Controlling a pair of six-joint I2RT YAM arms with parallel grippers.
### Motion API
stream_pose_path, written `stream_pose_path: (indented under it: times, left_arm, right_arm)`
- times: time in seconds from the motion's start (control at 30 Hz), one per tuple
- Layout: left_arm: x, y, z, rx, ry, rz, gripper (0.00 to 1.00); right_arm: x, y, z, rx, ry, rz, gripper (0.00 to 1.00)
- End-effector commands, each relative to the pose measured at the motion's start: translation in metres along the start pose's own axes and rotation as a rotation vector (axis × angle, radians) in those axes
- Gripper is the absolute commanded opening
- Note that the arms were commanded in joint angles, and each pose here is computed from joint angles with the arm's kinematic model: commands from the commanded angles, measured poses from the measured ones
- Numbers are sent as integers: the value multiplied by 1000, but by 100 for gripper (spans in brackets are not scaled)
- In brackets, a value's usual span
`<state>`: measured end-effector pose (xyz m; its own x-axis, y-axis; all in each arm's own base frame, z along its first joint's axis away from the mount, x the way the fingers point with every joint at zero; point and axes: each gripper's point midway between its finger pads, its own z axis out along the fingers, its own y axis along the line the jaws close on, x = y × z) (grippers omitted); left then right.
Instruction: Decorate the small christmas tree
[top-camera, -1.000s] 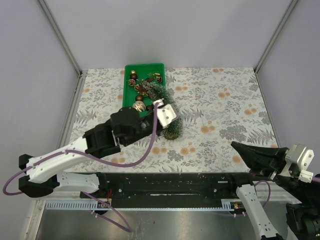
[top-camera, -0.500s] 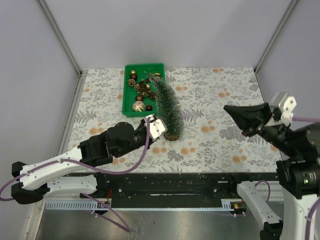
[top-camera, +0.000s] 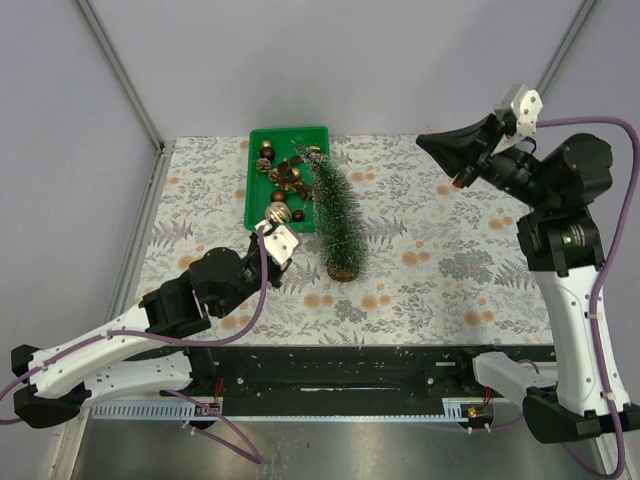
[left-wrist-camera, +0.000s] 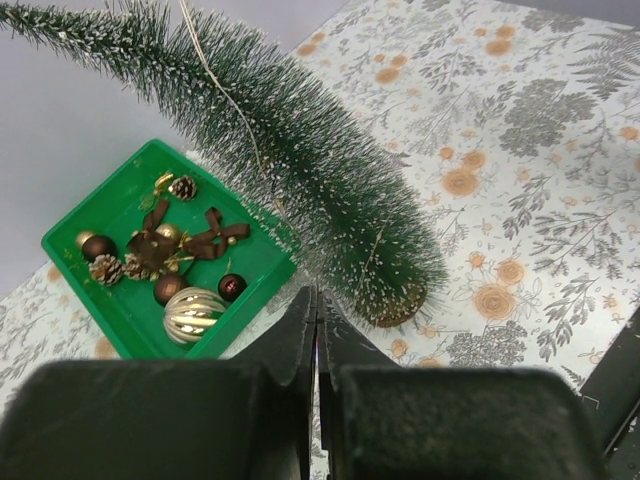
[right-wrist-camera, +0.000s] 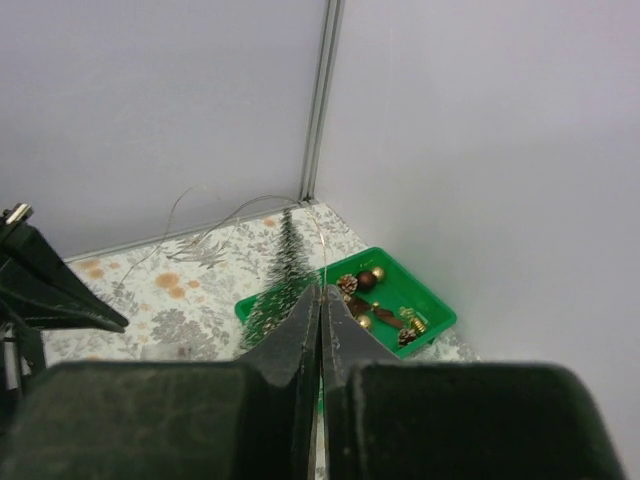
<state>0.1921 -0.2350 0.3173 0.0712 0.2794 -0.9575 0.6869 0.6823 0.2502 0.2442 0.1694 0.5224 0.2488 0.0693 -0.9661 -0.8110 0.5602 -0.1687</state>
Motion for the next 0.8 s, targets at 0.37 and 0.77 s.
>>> stream_pose_path:
  times: [0.37,0.77]
  left_arm:
    - [3,39,-5,-197,-48,-61,2]
    - [15,51,2,-280,-18,-22,4]
  right_arm:
    - [-29,-43,113,11,-161,-226,0]
    - [7,-80,181,54,-167,-218,0]
